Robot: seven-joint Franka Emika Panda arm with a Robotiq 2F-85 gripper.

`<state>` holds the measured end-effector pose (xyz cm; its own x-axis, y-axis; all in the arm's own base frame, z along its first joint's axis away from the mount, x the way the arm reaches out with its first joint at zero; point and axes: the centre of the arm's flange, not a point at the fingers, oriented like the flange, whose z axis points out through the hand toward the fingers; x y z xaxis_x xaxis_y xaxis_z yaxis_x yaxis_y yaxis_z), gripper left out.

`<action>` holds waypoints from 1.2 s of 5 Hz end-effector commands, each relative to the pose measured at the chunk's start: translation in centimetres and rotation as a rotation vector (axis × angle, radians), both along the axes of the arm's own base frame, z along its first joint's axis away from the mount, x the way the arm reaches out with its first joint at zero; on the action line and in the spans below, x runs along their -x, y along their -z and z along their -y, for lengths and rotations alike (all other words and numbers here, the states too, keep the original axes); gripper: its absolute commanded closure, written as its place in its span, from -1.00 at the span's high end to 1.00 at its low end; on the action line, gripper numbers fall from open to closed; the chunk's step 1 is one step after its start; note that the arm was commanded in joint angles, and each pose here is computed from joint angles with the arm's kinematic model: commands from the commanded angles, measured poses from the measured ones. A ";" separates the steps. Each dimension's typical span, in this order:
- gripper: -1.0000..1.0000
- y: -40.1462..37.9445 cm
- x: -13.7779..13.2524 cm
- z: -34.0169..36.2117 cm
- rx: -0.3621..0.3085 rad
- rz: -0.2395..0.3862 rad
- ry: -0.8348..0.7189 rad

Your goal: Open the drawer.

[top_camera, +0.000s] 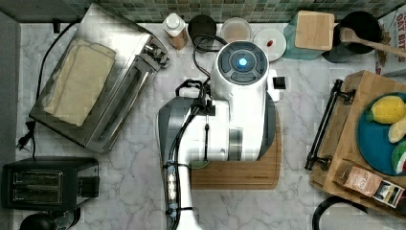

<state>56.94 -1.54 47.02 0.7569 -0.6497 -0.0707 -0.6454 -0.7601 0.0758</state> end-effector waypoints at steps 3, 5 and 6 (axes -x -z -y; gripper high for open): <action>1.00 2.1 -1.2 6.3 0.068 0.026 -0.203; 1.00 3.9 -2.8 12.8 0.067 0.039 -0.319; 1.00 4.9 -3.4 15.7 0.085 0.037 -0.325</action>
<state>59.24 -9.70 38.94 0.9412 -0.3320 -0.0630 -0.3248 -0.9403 0.1020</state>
